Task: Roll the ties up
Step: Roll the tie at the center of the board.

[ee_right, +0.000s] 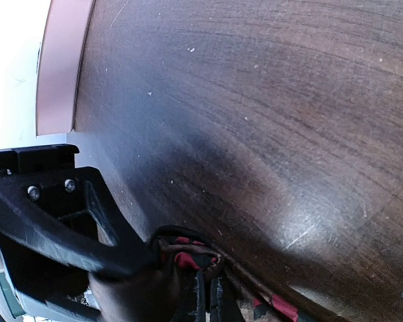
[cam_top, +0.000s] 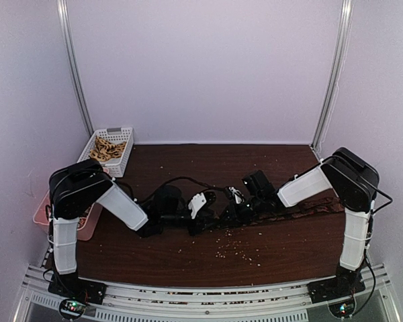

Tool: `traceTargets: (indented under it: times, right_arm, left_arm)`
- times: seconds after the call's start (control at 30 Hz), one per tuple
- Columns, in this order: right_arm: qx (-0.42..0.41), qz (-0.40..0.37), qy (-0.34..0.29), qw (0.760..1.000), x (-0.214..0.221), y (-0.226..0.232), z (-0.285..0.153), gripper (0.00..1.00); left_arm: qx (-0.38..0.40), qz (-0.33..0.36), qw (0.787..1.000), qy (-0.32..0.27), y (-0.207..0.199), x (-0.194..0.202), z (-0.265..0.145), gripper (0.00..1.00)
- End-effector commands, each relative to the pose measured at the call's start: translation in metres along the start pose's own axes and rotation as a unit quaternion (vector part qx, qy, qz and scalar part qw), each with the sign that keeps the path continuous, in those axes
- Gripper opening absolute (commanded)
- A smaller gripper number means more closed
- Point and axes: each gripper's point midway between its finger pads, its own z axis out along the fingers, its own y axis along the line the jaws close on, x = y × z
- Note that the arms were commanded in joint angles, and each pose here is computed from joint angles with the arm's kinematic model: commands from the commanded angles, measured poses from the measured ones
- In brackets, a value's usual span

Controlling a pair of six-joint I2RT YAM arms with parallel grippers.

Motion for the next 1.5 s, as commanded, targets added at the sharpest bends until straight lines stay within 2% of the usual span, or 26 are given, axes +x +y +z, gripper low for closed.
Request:
traceTargets:
  times: [0.0,0.17,0.4,0.6,0.77,0.97,1.1,1.47]
  right_arm:
    - [0.048,0.033,0.011,0.998,0.016,-0.031,0.002,0.00]
    - [0.038,0.030,0.006,0.999,0.013,-0.023,0.000,0.00]
    - [0.005,0.024,-0.012,1.000,0.005,-0.003,-0.009,0.00]
    - [-0.006,0.022,-0.031,0.999,-0.006,0.009,-0.026,0.09]
    - [-0.015,0.023,-0.038,0.999,-0.011,0.013,-0.033,0.16]
    - [-0.041,0.020,-0.047,0.998,-0.016,0.029,-0.039,0.34]
    - [-0.047,0.009,-0.035,0.998,-0.013,0.039,-0.032,0.34]
    - [-0.003,0.007,-0.004,1.000,0.004,0.019,-0.015,0.36]
  left_arm:
    - [0.018,-0.004,1.000,0.008,-0.005,0.010,0.019,0.35]
    - [0.021,-0.015,0.999,0.040,-0.006,0.037,0.022,0.36]
    - [0.019,0.003,0.993,0.116,-0.008,0.075,0.006,0.33]
    - [0.026,0.002,0.986,0.167,-0.007,0.098,-0.005,0.30]
    - [0.030,-0.009,0.983,0.181,-0.007,0.107,-0.005,0.30]
    - [0.033,-0.011,0.982,0.188,-0.006,0.104,-0.002,0.31]
    - [0.033,-0.012,0.981,0.191,-0.005,0.103,-0.001,0.32]
    - [0.033,-0.014,0.981,0.190,-0.005,0.101,0.000,0.34]
